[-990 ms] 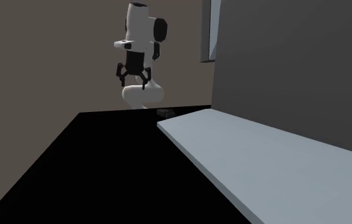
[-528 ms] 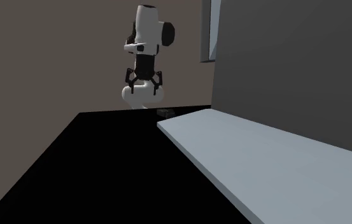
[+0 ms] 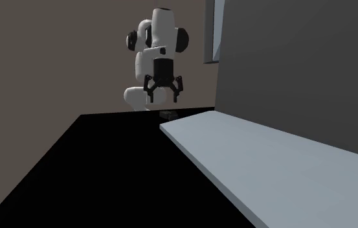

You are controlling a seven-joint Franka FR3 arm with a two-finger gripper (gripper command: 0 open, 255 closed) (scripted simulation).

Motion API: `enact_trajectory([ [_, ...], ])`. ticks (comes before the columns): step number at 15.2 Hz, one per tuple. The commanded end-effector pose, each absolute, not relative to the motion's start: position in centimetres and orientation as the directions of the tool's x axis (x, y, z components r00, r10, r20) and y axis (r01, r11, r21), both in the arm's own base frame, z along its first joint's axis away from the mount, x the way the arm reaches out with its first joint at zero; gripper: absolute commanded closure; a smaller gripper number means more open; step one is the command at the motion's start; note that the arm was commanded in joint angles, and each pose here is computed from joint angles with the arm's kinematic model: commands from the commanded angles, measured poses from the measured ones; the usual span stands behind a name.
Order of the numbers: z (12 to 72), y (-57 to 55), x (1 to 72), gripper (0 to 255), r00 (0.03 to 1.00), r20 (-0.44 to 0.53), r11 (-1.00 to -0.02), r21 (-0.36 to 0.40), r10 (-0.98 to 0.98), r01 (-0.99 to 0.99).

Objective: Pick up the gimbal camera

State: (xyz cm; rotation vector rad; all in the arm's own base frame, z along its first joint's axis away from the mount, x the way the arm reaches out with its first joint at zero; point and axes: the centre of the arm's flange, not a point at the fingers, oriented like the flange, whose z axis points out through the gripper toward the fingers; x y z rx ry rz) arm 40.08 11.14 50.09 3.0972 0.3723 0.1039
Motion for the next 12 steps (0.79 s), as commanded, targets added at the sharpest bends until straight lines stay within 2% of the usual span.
enact_trajectory([
  [1, 49.9, 12.3, 41.0, 0, 0.961, 0.087, -0.965, 0.021, 0.263, 0.262],
  [10, 45.9, 12.3, 41.0, 0, 0.961, 0.087, -0.965, 0.021, 0.263, 0.262],
  [11, 45.9, 12.3, 41.0, 255, 0.961, 0.087, -0.965, 0.021, 0.263, 0.262],
  [12, 45.9, 12.3, 41.0, 255, 0.961, 0.087, -0.965, 0.021, 0.263, 0.262],
])
